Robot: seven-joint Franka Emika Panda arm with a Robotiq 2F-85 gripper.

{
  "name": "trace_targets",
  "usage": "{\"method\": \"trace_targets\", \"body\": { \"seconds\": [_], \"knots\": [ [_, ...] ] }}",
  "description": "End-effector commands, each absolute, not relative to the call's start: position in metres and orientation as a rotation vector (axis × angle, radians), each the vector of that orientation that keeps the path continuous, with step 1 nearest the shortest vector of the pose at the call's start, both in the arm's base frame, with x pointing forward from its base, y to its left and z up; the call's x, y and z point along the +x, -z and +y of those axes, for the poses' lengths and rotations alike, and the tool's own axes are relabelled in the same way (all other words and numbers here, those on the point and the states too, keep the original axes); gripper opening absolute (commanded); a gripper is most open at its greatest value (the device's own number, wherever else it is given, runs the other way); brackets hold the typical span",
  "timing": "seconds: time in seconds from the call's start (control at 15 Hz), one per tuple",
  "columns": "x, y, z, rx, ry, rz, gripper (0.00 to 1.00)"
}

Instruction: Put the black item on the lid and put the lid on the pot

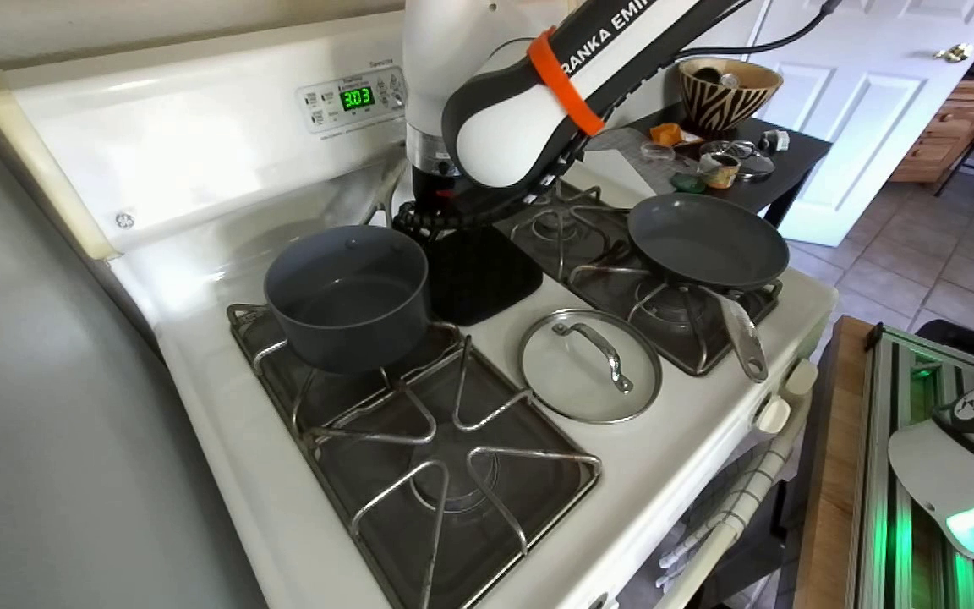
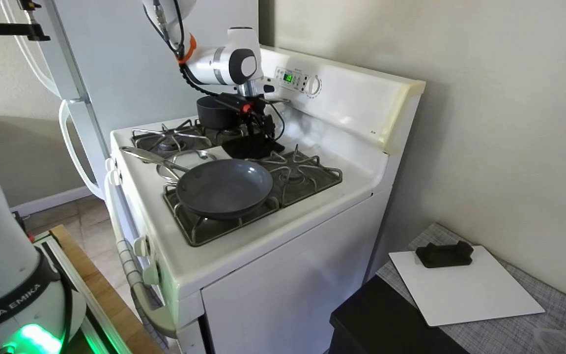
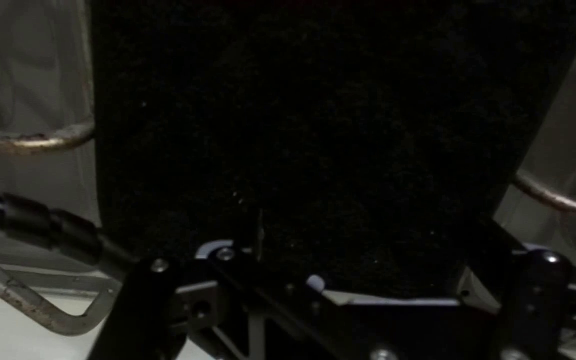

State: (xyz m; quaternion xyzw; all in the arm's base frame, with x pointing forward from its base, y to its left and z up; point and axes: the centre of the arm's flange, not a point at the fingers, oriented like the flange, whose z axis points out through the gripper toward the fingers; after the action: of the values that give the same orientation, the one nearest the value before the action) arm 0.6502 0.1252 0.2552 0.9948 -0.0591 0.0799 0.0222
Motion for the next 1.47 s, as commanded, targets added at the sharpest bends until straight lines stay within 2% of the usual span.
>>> {"method": "trace_targets", "body": {
  "seconds": [0.0, 0.27, 0.33, 0.4, 1.0, 1.07, 1.4],
  "knots": [
    [0.657, -0.24, 0.13, 3.089, -0.237, -0.172, 1.0],
    [0.657, -0.233, 0.13, 3.081, -0.212, -0.165, 1.0],
    [0.657, -0.232, 0.13, 3.077, -0.208, -0.163, 0.76],
    [0.656, -0.231, 0.13, 3.073, -0.208, -0.163, 0.74],
    [0.657, -0.24, 0.123, 3.057, -0.212, -0.163, 0.02],
    [0.654, -0.243, 0.122, 3.051, -0.219, -0.156, 0.0],
    [0.642, -0.259, 0.119, 3.04, -0.199, -0.117, 0.02]
  ]
}}
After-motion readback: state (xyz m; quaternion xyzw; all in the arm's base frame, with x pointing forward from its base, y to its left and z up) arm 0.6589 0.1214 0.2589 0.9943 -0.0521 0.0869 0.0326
